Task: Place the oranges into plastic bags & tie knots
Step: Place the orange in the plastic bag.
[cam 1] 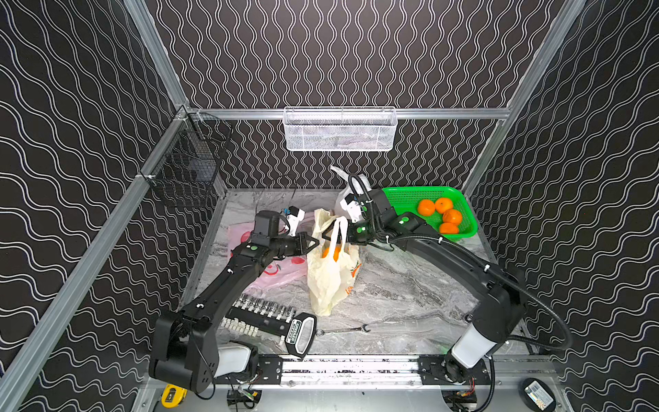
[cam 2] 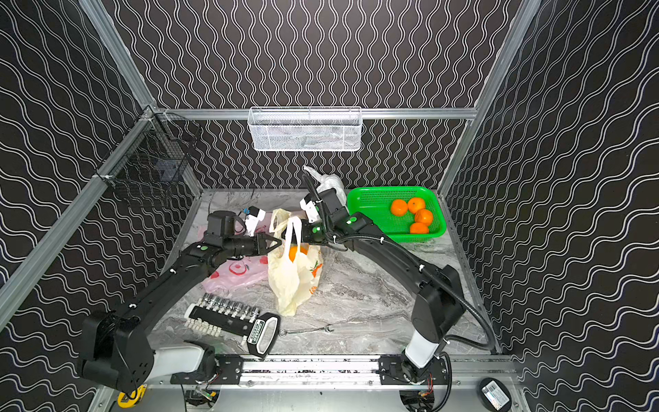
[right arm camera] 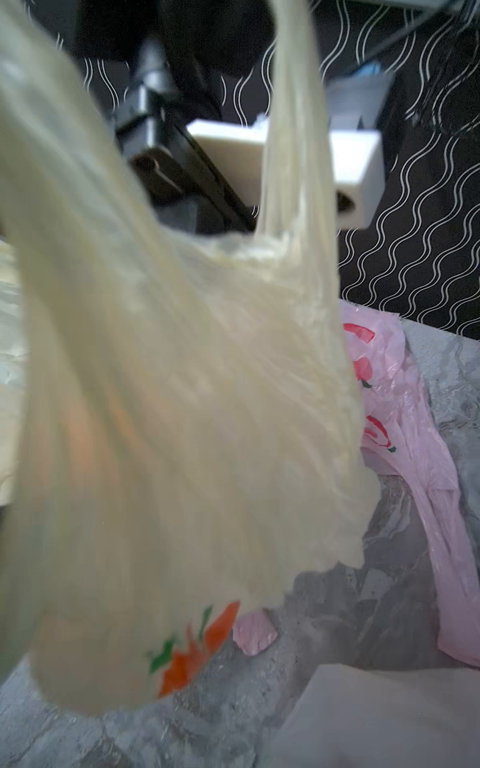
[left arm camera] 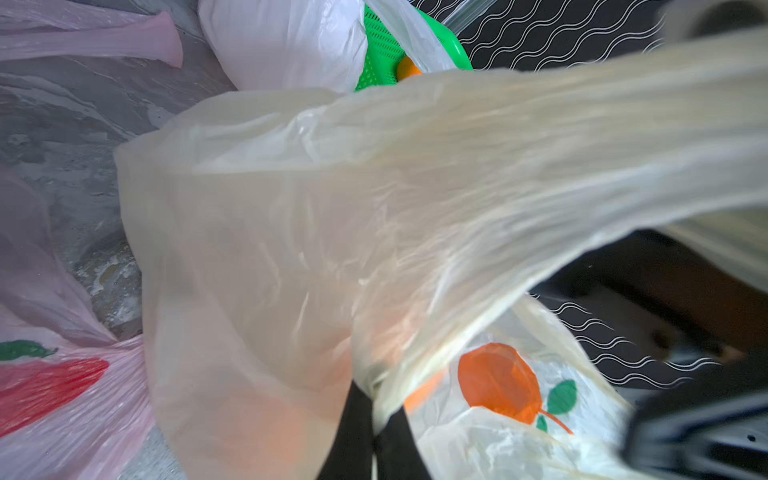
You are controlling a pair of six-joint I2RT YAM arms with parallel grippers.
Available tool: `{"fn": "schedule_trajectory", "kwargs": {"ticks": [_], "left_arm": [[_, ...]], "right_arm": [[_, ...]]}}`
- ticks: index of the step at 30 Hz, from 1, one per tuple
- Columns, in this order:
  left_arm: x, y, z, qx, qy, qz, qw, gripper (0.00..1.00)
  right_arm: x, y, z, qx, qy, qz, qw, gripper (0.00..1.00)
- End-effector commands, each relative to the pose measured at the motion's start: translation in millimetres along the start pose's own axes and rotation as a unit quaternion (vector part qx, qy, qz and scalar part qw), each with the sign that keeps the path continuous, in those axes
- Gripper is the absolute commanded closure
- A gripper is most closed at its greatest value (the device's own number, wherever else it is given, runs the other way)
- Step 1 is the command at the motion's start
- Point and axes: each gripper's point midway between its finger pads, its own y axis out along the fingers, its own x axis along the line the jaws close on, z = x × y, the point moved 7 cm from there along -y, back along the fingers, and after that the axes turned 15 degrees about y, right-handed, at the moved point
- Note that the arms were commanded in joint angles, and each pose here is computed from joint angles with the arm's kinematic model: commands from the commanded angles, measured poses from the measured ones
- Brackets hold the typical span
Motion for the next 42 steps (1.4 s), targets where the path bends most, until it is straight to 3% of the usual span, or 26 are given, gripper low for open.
{"fn": "schedule_trajectory", "kwargs": {"ticks": [1, 6, 12, 15, 24, 27, 34, 39, 42], "left_arm": [[-1.0, -3.6, -4.0, -0.008, 0.009, -0.001, 1.0, 1.0], [4.6, -8.8, -3.7, 0.025, 0.045, -0.066, 0.997, 1.0], [-7.4, -5.1, -0.9, 0.081, 0.111, -0.122, 0.983, 1.0], [-16.8, 1.4, 0.6, 0.103, 0.143, -0.145, 0.974, 1.0], [-34.8, 14.6, 1.2, 0.128, 0.192, -0.177, 0.957, 1.0], [-37.4, 16.1, 2.1, 0.132, 0.198, -0.18, 0.954, 1.0], [-37.6, 13.6, 7.4, 0.135, 0.197, -0.179, 0.955, 1.0], [-38.1, 11.9, 8.6, 0.133, 0.194, -0.179, 0.955, 1.0], [-38.7, 12.2, 8.1, 0.131, 0.191, -0.176, 0.957, 1.0]], "right_arm": [[0.1, -20.5, -5.6, -0.048, -0.02, 0.029, 0.998, 0.11], [-37.0, -64.5, -13.6, -0.16, -0.023, 0.151, 0.975, 0.13], [-133.0, -132.2, -53.4, -0.256, 0.086, 0.291, 0.918, 0.13], [-181.8, -155.6, -75.2, -0.275, 0.131, 0.344, 0.888, 0.13], [-313.8, -181.6, -136.3, -0.236, 0.27, 0.453, 0.816, 0.13], [-346.2, -172.9, -145.8, -0.222, 0.285, 0.465, 0.808, 0.12], [-397.7, -147.0, -160.8, -0.175, 0.301, 0.474, 0.809, 0.09], [-421.0, -137.2, -159.8, -0.153, 0.311, 0.496, 0.796, 0.11], [-427.5, -131.0, -161.1, -0.142, 0.313, 0.492, 0.8, 0.12]]}}
